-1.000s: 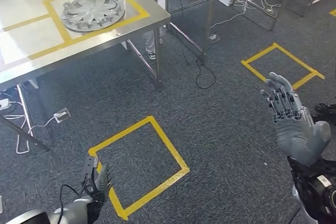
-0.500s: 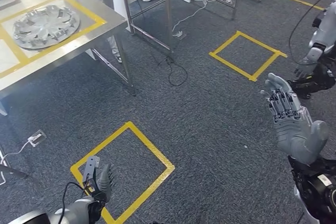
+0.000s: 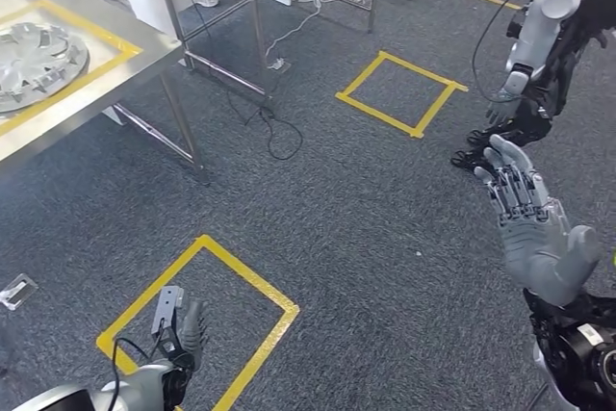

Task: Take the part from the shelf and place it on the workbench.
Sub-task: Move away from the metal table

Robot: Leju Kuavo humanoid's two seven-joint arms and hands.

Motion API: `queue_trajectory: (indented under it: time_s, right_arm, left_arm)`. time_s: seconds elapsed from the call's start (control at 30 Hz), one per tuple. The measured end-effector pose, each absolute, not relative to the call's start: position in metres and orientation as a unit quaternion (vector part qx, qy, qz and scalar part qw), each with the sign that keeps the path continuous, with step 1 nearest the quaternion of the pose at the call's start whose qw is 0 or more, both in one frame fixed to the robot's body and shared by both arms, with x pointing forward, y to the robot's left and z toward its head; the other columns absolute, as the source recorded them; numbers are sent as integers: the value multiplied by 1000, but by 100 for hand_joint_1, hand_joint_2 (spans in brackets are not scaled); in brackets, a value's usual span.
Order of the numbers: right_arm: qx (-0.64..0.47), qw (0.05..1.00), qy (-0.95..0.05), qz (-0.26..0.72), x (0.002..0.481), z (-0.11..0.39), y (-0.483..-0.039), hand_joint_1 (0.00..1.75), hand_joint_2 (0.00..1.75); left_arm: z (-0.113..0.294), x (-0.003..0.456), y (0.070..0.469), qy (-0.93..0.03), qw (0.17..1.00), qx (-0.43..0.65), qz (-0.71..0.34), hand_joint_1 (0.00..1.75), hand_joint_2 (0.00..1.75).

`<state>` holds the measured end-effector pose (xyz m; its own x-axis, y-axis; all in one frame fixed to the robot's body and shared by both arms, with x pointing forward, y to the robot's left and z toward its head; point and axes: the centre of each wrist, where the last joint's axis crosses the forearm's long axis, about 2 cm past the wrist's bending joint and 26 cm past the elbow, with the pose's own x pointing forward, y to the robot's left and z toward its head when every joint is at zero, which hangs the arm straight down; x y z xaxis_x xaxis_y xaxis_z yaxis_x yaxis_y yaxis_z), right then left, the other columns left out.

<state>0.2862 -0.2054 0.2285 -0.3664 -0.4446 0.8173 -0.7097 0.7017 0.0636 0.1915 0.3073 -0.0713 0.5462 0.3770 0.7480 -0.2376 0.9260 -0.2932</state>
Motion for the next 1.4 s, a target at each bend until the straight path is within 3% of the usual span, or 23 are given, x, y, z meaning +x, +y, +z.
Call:
queue_trajectory:
  time_s: [1.4]
  right_arm:
    - [311,459,-823,127,255,216,-221,0,0]
  left_arm:
    - [-65,206,289,-441,879,-102,150,0,0]
